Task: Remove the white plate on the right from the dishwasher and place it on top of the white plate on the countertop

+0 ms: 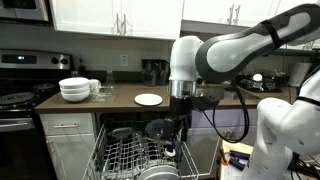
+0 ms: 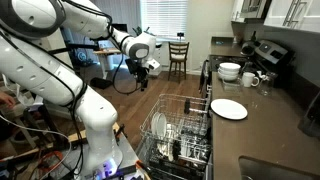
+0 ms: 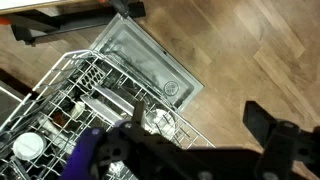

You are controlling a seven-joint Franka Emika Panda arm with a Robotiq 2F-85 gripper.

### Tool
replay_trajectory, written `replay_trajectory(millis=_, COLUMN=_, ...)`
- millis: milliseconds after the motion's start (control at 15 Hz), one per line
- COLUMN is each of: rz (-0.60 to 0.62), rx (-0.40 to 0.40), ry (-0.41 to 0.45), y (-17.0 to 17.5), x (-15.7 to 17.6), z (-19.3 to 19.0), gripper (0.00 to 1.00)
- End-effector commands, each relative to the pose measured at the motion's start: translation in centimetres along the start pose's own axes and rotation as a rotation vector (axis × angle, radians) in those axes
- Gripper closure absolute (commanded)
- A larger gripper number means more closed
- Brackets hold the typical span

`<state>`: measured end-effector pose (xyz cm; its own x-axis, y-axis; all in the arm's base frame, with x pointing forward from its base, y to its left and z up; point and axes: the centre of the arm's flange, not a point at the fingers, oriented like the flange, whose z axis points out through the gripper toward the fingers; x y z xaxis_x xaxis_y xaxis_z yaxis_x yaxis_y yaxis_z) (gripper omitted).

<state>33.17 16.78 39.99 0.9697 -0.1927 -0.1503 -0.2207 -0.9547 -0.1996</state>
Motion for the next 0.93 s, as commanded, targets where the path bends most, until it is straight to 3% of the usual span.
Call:
replay_trajectory(millis=0, rz=0.0, rx=0.0, ry=0.0, y=0.0, x=0.0, z=0.0, gripper=0.0)
replay_trajectory(millis=133, rz=-0.014, rx=-0.014, ry=-0.007, y=0.0, x=0.3, z=0.0, gripper=0.0)
replay_trajectory(millis=533, rz=-0.107, rx=-0.152, ry=-0.055, y=1.1, x=1.9, z=0.4, gripper=0.0)
replay_trajectory(millis=867, rz=-0.292, rx=-0.252, ry=-0.073, y=1.0, x=4.3, z=0.8, gripper=0.0)
